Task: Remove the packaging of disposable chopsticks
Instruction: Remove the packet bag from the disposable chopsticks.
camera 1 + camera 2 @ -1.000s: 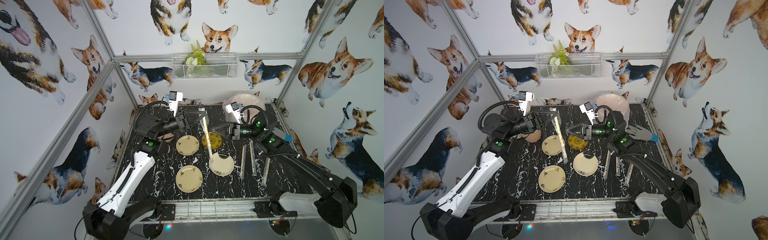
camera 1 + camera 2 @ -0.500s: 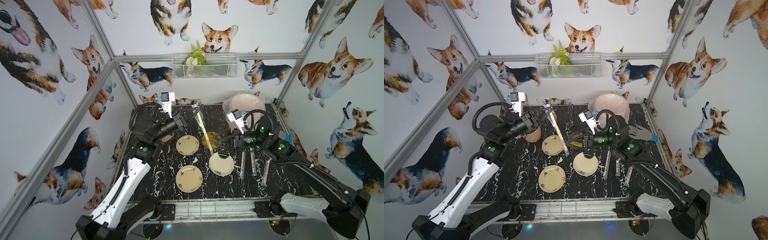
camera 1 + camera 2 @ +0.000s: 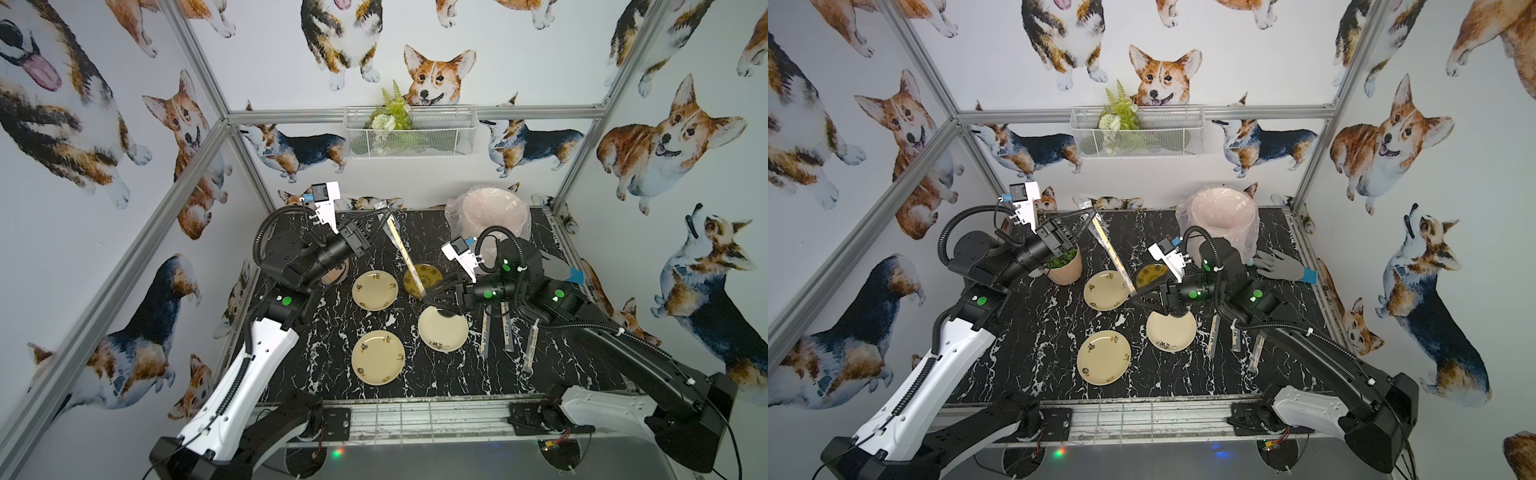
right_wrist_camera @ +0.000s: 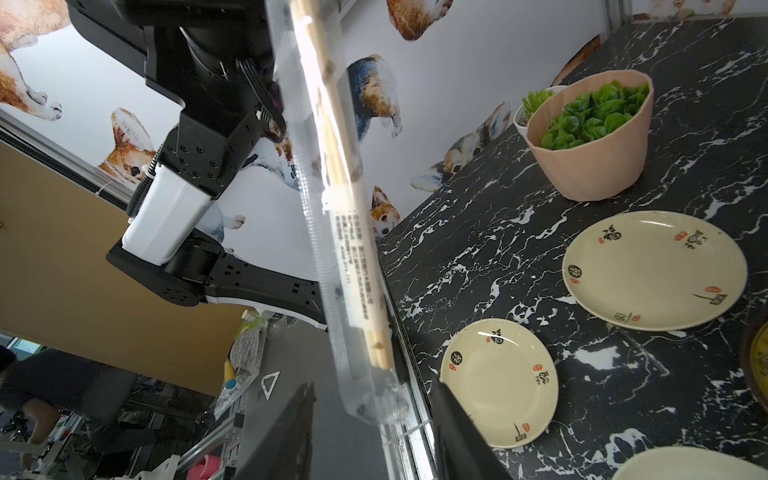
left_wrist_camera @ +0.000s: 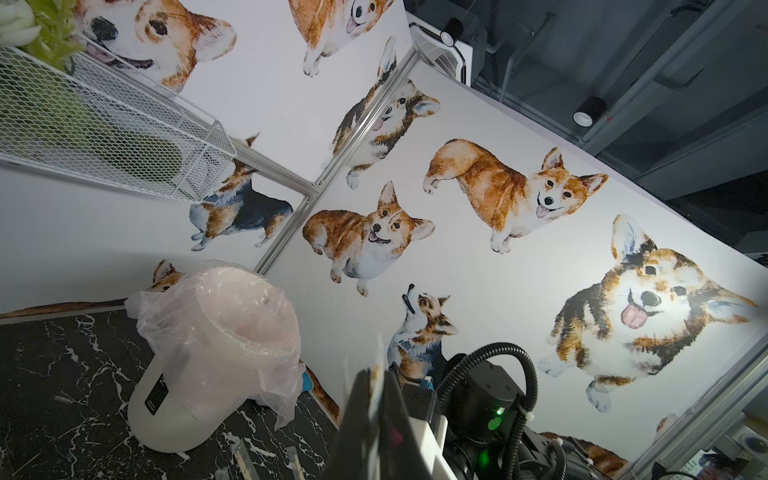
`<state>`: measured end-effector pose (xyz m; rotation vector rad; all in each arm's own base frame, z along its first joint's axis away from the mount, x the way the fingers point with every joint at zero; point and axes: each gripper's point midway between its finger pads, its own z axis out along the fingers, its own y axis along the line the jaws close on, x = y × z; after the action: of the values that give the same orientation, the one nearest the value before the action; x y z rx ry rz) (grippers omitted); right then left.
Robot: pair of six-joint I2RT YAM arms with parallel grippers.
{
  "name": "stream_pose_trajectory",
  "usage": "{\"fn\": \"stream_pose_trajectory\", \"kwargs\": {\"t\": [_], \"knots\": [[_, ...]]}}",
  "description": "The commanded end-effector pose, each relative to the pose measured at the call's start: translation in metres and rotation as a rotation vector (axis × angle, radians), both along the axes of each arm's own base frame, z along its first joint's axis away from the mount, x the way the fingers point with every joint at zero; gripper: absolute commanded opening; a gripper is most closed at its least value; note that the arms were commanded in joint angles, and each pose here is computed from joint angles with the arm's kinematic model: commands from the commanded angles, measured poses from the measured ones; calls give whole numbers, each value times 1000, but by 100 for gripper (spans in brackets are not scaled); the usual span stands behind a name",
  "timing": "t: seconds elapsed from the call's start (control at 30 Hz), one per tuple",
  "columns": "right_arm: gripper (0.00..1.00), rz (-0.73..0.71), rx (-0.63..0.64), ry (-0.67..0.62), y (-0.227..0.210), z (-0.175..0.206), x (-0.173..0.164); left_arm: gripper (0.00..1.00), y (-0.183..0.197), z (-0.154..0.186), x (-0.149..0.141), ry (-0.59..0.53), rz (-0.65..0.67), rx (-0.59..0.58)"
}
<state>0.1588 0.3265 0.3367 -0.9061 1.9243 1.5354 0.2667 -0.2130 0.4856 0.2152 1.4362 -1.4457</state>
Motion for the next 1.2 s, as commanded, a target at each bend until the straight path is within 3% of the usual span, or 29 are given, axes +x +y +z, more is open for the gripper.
{"fn": "stream_pose_trajectory", "kwargs": {"t": [0.0, 0.13, 0.37, 0.47, 0.57, 0.93, 1.17], "knots": [[46, 11, -4, -13, 3, -1, 0, 0, 3, 9, -1, -17, 9, -34], [47, 6, 3, -6, 6, 0, 3, 0, 2, 10, 1, -9, -3, -50], [38, -3, 39, -13, 12, 9, 9, 0, -1, 8, 2, 1, -24, -54], [23, -8, 43, -16, 12, 10, 10, 0, -1, 7, 1, 5, -24, -51], [0, -11, 32, -9, 11, 7, 10, 0, 1, 5, 2, 8, -9, -49], [0, -64, -58, 74, -3, -32, 6, 0, 23, 13, 4, -12, 110, -41], [0, -87, -57, 84, -9, -32, 5, 0, 27, 15, 3, -13, 115, -50]]}}
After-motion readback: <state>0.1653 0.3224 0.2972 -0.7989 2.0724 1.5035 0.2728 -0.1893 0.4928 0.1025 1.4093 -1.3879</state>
